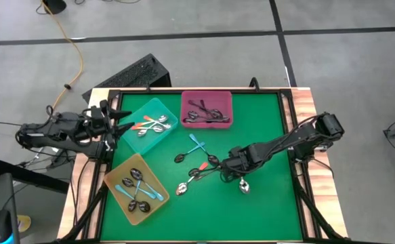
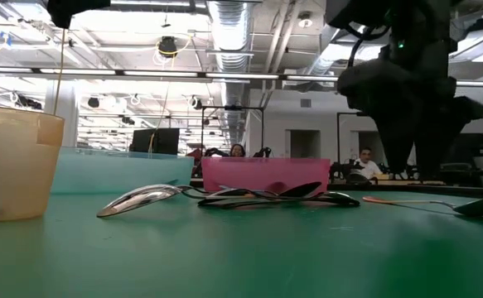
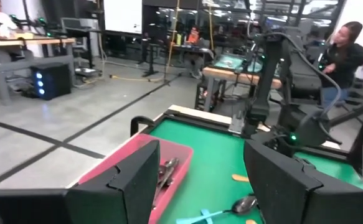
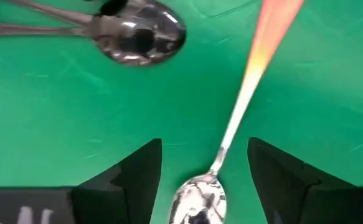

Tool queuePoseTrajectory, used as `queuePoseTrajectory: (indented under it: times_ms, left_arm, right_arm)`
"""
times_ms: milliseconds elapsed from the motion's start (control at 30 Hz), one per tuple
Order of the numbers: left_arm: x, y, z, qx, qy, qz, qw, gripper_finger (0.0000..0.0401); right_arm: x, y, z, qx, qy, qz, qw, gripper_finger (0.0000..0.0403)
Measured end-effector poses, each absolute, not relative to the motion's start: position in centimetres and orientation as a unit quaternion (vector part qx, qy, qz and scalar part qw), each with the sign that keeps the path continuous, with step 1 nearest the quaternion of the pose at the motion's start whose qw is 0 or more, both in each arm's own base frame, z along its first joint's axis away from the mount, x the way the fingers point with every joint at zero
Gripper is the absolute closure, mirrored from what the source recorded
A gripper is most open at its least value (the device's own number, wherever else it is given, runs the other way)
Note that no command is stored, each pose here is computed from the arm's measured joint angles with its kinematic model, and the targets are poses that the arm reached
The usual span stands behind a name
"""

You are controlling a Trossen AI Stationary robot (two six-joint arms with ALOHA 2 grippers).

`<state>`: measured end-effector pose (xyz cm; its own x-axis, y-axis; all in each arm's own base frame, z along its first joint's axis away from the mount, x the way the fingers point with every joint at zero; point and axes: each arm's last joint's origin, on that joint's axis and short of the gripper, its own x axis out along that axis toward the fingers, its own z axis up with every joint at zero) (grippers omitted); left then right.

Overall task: Sort silverware by color (type)
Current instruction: Put the orange spoon into the blue bin

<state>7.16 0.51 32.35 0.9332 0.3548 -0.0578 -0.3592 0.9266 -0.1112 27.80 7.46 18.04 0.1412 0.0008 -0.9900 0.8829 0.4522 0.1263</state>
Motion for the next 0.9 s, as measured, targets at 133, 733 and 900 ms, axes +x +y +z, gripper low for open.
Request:
queuePoseTrajectory:
  times_ms: [133, 733, 900]
  left_arm:
    - [7.1, 0.5, 32.3, -0.064, 0.018, 0.185, 0.981, 0.0182]
    - [7.1, 0.5, 32.4, -0.062, 0.016, 0.189, 0.98, 0.0182]
    - [7.1, 0.6, 32.7, -0.06, 0.001, 0.196, 0.979, 0.0182]
  right_arm:
    - [27.2, 6.8, 17.1, 0.385, 0.559, -0.362, 0.639, 0.0158]
    - [27.8, 6.6, 14.3, 0.367, 0.594, -0.329, 0.636, 0.0159]
    - [27.5, 6.3, 14.6, 0.37, 0.596, -0.342, 0.625, 0.0177]
